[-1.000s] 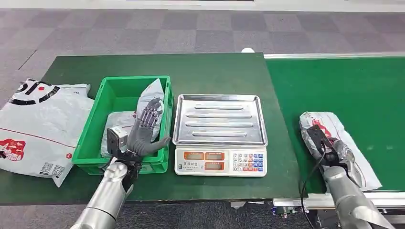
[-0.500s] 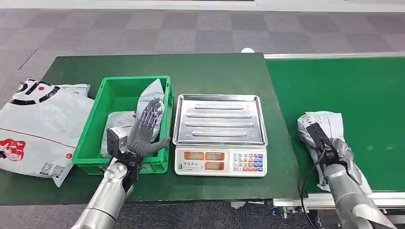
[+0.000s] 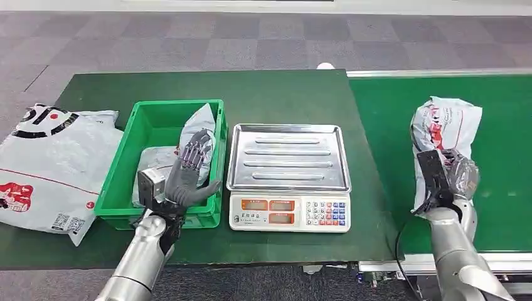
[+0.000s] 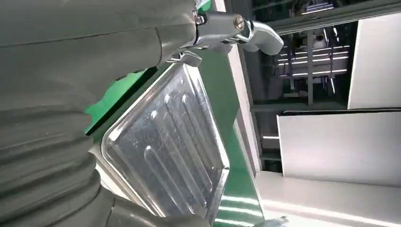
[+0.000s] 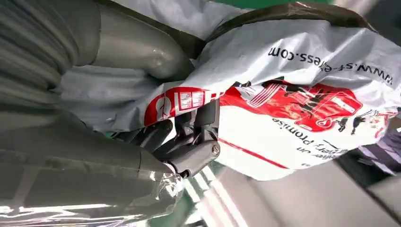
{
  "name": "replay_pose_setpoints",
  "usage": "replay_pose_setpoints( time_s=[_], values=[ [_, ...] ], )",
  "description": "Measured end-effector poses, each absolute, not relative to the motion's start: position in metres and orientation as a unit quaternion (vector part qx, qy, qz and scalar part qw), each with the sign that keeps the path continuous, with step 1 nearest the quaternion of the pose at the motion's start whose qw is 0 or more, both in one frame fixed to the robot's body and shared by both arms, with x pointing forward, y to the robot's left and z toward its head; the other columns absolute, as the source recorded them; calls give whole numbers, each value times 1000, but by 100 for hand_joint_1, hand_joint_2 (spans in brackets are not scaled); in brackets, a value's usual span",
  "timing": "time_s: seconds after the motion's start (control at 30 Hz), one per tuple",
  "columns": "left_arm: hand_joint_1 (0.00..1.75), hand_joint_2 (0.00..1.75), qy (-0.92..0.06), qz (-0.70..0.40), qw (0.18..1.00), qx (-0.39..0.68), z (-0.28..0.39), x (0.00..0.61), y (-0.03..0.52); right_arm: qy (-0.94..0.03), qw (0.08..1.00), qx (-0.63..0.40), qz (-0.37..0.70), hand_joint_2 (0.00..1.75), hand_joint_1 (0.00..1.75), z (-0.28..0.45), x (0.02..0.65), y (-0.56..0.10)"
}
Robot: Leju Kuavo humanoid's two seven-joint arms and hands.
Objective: Moved the parcel from conveyor to table for the left to box.
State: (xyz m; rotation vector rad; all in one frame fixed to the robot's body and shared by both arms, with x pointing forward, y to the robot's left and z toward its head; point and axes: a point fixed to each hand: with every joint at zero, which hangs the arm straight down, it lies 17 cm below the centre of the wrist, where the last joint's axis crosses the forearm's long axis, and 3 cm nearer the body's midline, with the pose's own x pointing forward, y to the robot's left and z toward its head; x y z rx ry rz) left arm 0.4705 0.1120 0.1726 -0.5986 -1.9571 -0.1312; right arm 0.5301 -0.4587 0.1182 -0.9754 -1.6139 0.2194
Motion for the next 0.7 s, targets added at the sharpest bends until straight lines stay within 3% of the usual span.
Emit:
replay_pose_setpoints(
  time_s=[0.3,0.5,0.7],
  values=[
    [0,175,-815,-56,519,-252,173,471,106,-796,469,-380,37,175,175,201,520,-421],
    [0,175,-811,-57,519,-263,179,477,96,-863,319,-372,121,175,175,308,504,-311],
    [0,175,-810,-58,519,-268,183,482,91,-893,234,-331,195,175,175,340,475,-209]
  ],
)
